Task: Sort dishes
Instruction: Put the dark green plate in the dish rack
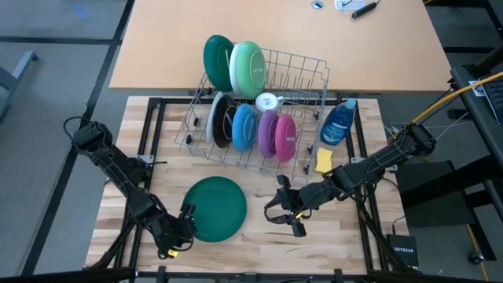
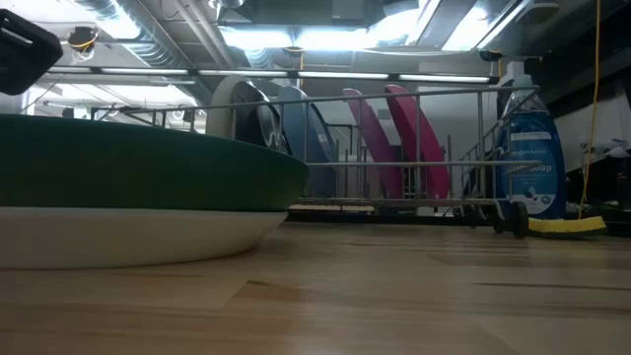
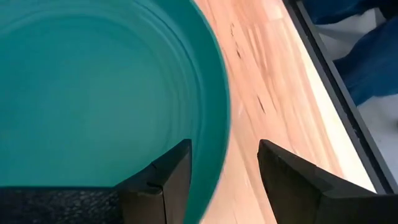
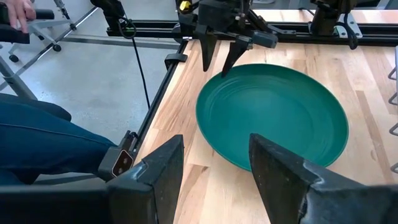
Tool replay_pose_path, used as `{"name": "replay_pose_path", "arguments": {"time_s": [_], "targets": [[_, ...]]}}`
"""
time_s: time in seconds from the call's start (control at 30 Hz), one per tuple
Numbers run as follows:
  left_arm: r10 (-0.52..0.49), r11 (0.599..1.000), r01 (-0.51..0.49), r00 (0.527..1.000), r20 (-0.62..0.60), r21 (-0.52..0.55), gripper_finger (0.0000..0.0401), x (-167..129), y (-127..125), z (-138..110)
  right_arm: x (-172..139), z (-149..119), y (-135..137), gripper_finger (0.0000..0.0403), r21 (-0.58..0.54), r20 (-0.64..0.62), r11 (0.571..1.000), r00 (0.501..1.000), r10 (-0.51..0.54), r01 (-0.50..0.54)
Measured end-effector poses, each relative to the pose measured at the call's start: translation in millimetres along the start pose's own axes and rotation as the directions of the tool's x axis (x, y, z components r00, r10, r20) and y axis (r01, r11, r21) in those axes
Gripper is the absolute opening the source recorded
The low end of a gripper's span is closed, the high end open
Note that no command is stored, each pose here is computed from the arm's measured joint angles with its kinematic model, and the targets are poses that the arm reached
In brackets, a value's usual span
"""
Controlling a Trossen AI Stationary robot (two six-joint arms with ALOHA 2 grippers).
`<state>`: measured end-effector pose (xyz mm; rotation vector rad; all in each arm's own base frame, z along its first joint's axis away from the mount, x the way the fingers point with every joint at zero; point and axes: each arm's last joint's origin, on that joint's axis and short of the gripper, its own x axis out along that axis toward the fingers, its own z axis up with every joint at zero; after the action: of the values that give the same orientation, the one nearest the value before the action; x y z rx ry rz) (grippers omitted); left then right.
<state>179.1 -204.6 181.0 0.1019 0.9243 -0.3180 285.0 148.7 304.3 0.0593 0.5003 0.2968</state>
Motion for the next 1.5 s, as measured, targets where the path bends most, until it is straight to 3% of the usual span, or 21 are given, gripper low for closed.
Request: {"name": "replay_pose_path", "arguments": {"time_s": [0.47, 0.93, 1.37, 1.5], "targets": [[0.082, 0.989, -0.073, 0.994, -0.066, 0.125, 0.0172, -1.1, 3.7, -9.3, 0.0, 0.1, -0.4, 0.0186, 0.000, 0.002, 1.000, 1.000, -0.011, 0.011], [0.034, 0.989, -0.021, 0.996, -0.087, 0.150, 0.0172, 0.2, 3.0, -8.9, 0.0, -0.5, -0.5, 0.0186, -0.004, -0.004, 1.000, 1.000, -0.012, 0.012], [0.153, 0.974, -0.123, 0.977, -0.151, 0.188, 0.0170, 28.1, 2.5, -21.7, 0.0, -0.6, -0.6, 0.0186, -0.013, -0.005, 1.000, 1.000, -0.012, 0.012], [0.170, 0.972, -0.143, 0.976, -0.137, 0.189, 0.0145, 27.6, 3.1, -21.0, 0.0, -0.6, -0.7, 0.0186, -0.013, -0.005, 1.000, 1.000, -0.012, 0.012]]}}
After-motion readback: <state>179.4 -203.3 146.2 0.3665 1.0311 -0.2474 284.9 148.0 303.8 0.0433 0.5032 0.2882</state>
